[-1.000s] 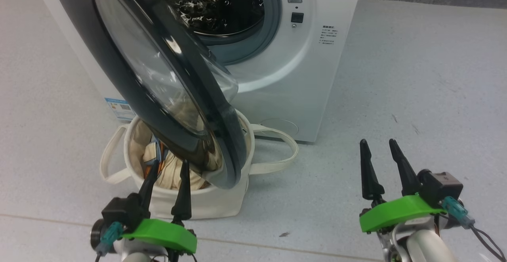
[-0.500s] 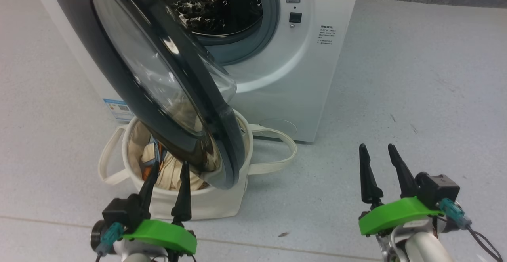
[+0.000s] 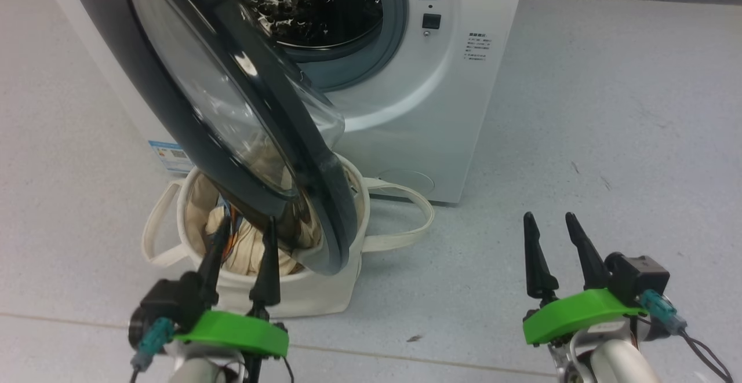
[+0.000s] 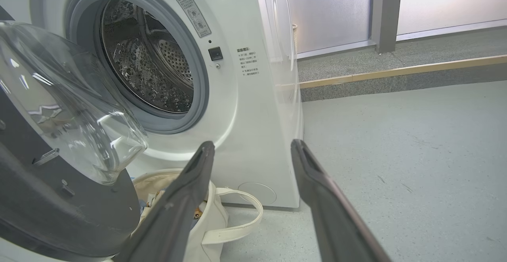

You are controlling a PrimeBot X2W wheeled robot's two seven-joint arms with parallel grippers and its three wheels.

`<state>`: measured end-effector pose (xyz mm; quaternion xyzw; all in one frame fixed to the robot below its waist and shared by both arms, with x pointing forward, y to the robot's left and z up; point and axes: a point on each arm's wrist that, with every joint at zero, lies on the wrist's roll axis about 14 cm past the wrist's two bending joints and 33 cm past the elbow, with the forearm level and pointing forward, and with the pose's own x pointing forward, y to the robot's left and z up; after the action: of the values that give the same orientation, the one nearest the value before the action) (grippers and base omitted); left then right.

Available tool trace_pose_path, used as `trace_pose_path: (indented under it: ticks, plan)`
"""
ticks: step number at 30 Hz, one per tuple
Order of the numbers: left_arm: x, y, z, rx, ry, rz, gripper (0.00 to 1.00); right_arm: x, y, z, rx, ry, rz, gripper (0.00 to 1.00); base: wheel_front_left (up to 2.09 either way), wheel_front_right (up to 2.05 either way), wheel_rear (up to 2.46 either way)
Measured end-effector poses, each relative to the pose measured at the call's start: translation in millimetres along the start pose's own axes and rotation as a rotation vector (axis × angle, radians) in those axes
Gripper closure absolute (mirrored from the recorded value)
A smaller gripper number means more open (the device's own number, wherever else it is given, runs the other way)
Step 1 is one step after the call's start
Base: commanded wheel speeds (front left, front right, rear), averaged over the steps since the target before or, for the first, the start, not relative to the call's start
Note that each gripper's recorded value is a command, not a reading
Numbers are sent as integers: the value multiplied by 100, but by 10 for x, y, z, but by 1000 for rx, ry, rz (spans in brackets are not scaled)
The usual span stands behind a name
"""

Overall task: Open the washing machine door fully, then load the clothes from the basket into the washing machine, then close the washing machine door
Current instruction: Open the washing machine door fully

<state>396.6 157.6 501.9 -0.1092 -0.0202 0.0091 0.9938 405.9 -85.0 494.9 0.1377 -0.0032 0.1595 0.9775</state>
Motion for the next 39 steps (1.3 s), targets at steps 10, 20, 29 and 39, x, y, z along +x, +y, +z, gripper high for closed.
trace_pose_path:
  ticks: [10, 20, 29, 39]
  plan:
    - [65, -637, 1308, -72, -410, -213, 0, 42, 23, -37, 6, 10, 10, 0, 0, 0, 0]
    - [10, -1424, 843, -28, -277, -486, 0, 25, -84, -47, 17, 13, -22, 0, 0, 0, 0]
    - [177, -1646, 269, 12, -99, -525, 100, 14, -196, -66, 40, 16, -56, 0, 0, 0, 0]
    - [405, -1357, 36, 52, -30, -391, 100, 91, -186, -183, 52, 44, -47, 0, 0, 0, 0]
